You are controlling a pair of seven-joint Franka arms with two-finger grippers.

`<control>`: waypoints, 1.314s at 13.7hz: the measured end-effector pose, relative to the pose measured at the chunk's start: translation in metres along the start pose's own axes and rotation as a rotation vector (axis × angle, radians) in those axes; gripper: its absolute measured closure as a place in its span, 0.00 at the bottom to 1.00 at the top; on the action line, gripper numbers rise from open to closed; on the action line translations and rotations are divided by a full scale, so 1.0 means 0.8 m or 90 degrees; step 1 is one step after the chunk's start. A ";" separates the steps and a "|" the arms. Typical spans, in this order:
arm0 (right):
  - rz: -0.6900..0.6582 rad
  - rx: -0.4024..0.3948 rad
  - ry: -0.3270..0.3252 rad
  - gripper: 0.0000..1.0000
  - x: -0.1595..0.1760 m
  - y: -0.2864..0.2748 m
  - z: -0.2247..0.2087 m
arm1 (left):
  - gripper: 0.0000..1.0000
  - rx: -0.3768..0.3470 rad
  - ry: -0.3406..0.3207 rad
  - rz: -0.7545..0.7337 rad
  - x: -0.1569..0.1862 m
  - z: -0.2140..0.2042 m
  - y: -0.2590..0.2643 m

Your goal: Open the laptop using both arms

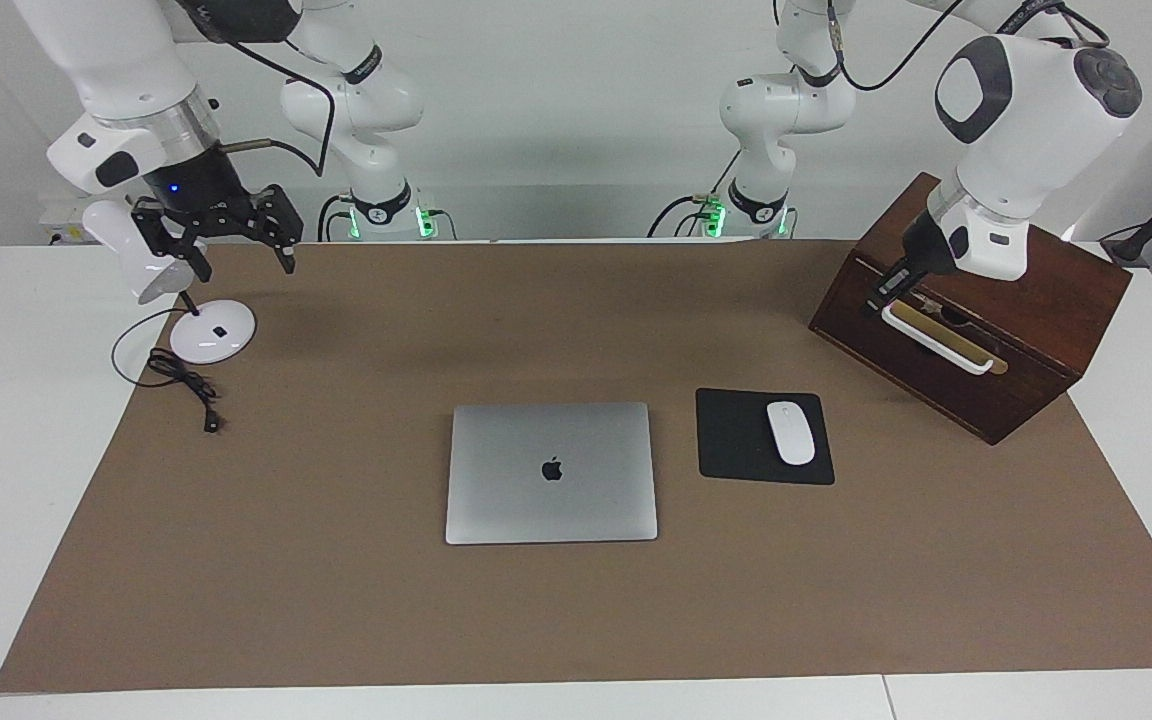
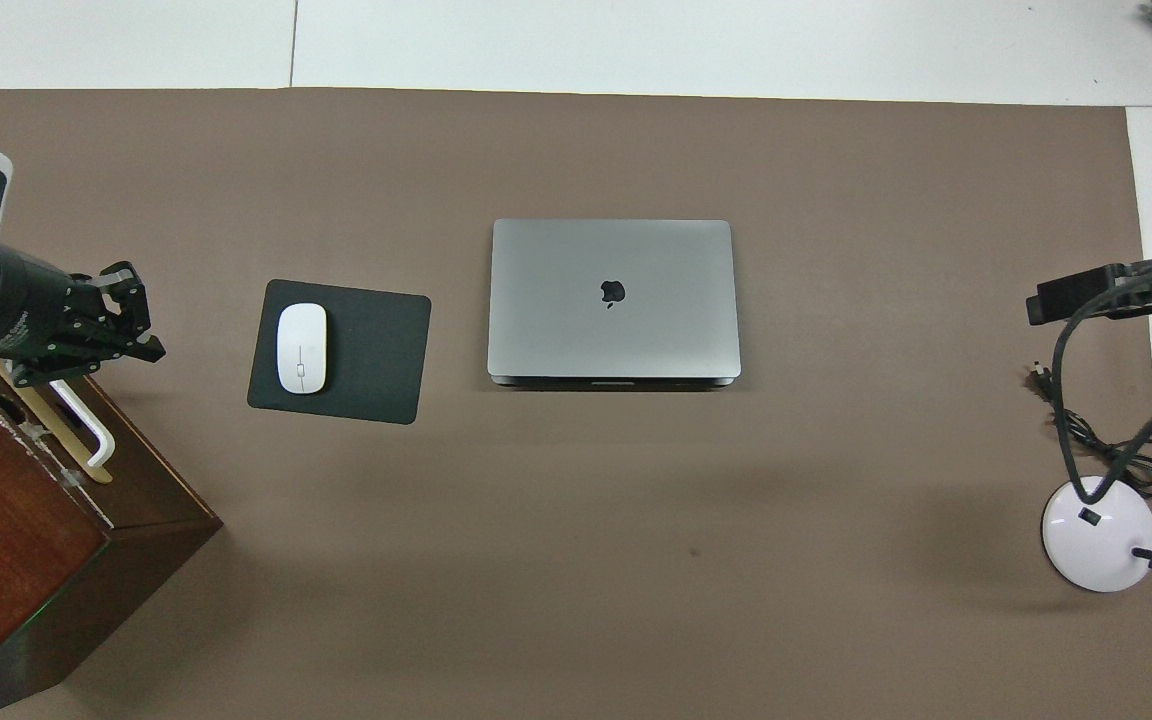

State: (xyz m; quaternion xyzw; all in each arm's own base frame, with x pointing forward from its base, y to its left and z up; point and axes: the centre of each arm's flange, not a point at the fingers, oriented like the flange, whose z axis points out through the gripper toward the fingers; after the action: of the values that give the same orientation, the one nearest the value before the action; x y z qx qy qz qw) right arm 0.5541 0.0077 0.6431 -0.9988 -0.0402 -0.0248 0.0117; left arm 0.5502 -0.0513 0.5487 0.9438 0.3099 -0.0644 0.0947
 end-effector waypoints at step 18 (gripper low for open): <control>-0.183 -0.052 -0.004 0.00 -0.014 -0.135 0.001 | 0.99 -0.220 -0.069 -0.407 -0.036 0.129 0.029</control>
State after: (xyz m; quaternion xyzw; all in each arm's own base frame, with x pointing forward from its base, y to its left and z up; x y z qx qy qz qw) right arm 0.5345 0.1147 0.6437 -0.9824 -0.1821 -0.0245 -0.0329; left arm 0.5345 -0.1087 0.4562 0.7643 0.5903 -0.0876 0.2444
